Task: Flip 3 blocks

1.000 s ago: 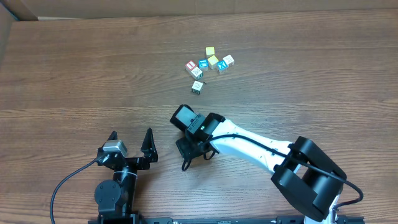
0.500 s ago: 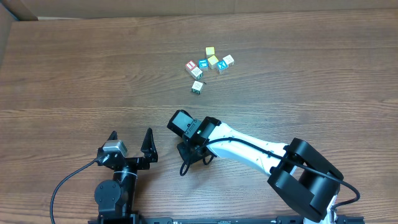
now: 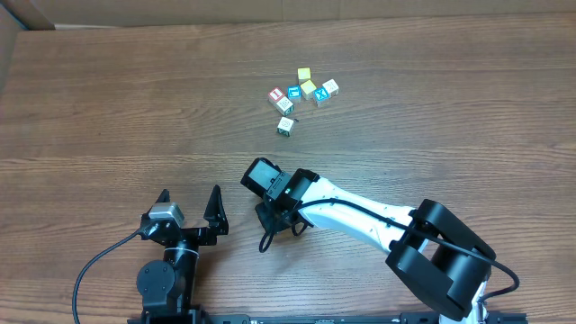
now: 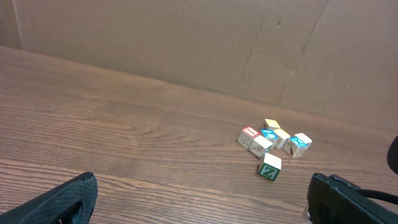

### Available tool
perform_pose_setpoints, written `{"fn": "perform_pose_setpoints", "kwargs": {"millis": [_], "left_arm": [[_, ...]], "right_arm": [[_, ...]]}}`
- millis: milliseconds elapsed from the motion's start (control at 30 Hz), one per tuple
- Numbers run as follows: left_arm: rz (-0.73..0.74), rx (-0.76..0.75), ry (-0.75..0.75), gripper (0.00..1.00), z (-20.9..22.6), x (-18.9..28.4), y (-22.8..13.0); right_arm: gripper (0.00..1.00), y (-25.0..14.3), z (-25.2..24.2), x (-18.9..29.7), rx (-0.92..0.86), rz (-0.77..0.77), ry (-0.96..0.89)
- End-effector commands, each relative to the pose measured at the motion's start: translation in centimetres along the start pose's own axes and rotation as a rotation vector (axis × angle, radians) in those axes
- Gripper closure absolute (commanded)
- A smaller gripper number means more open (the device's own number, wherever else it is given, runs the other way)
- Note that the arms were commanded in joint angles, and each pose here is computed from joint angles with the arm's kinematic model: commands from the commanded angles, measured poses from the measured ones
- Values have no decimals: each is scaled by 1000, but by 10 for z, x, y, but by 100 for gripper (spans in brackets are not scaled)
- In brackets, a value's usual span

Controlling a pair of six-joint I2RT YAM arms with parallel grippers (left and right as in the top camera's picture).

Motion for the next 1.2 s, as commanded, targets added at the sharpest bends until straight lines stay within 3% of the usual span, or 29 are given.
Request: {"fn": "perform_pose_setpoints", "kwargs": {"millis": [0,233,400,633,867,1167], "left_arm": [[-3,-20,-3,0,-1,0,-1],[-3,-20,-3,0,-1,0,0],[-3,-20,-3,0,-1,0,-1],[-3,-20,-3,0,-1,0,0],[-3,-20,-3,0,-1,0,-1],[-3,-20,-3,0,-1,0,-1]], "right_arm": [[56,-2,-7,-11,-37,12,-32],[57,-5,-6,-11,-139,28,-30],[78,-4,-6,-11,-140,25,-27],[81,5,1,26,-143,32,-26],[86,-5,8,78,-213,213,16],[89,-36,-22,37,-290,445,-119]]}}
Point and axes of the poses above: each gripper's point midway between its finger pads, its own x axis back along the fingers, its own z axis along the line the jaws close on, y = z × x, the point moved 1 cm from there along x, back along the fingers, and after that the axes turned 14 degrees about -x, right-handed, at the moved point
